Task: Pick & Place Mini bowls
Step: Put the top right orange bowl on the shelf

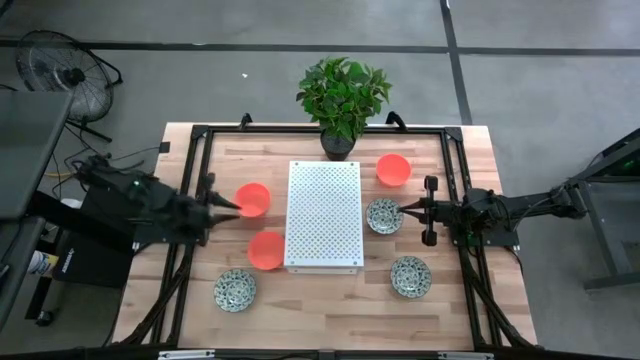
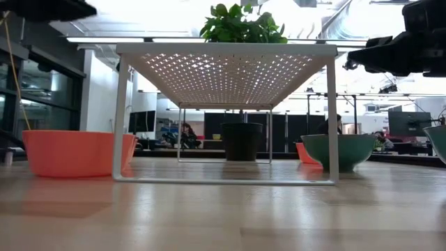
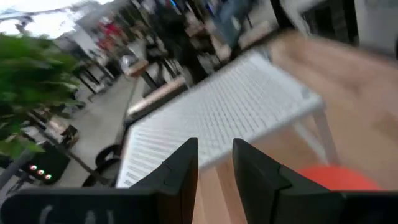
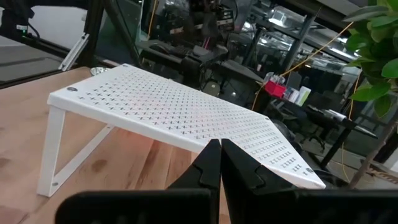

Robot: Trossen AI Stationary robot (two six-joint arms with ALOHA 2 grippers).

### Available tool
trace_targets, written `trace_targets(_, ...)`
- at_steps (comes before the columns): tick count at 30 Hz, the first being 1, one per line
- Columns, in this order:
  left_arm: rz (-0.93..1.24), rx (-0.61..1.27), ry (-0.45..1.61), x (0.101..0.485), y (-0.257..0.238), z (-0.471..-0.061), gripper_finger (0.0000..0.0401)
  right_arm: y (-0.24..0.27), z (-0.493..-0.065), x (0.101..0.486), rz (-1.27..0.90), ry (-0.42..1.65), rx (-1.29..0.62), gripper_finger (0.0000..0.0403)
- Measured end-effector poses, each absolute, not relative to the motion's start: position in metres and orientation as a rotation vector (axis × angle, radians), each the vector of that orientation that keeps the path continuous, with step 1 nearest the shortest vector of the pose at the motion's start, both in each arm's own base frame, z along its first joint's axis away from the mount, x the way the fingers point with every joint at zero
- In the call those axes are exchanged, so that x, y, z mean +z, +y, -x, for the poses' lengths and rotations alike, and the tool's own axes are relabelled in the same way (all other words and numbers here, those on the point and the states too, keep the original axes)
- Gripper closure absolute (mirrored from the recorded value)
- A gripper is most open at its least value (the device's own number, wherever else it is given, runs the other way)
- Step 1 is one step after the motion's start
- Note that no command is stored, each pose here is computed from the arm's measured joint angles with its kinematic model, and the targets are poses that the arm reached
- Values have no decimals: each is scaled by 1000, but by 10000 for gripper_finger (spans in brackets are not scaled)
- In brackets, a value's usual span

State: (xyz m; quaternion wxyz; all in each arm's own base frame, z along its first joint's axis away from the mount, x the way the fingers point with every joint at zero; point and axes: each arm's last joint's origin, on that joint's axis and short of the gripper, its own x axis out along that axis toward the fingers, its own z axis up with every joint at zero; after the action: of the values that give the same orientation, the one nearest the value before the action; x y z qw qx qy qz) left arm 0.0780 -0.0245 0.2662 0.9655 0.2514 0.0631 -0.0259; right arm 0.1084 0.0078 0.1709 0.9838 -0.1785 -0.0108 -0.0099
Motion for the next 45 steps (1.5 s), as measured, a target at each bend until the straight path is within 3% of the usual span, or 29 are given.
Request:
trace_targets(4,-402,15,82,267,-13,-58,307,8,-108,171,346,-23,-16,402)
trace_targets(9,-307,129,104,259,-3,-42,307,9,-108,171,154,-28,12,402)
trace_targets(15,-305,99,115,261,-3,-41,307,3,-108,177,-125,-93,-167,402)
trace_targets(20,-315,127,151,257,-2,-41,307,-1,-107,180,-38,-93,-309,402)
trace_targets(24,-326,141,169,255,-1,-40,307,-2,-107,208,-28,-84,-353,402)
trace_targets(32,-327,116,182,251,-3,-42,307,-1,-118,276,28,241,-385,402)
trace_targets(37,-291,116,210,240,-5,-47,307,0,-130,291,177,573,-368,395)
trace_targets(40,-288,99,198,238,-7,-50,307,-2,-140,290,182,724,-342,367)
trace_targets(45,-323,108,180,240,-7,-50,307,-17,-155,282,205,957,-338,279)
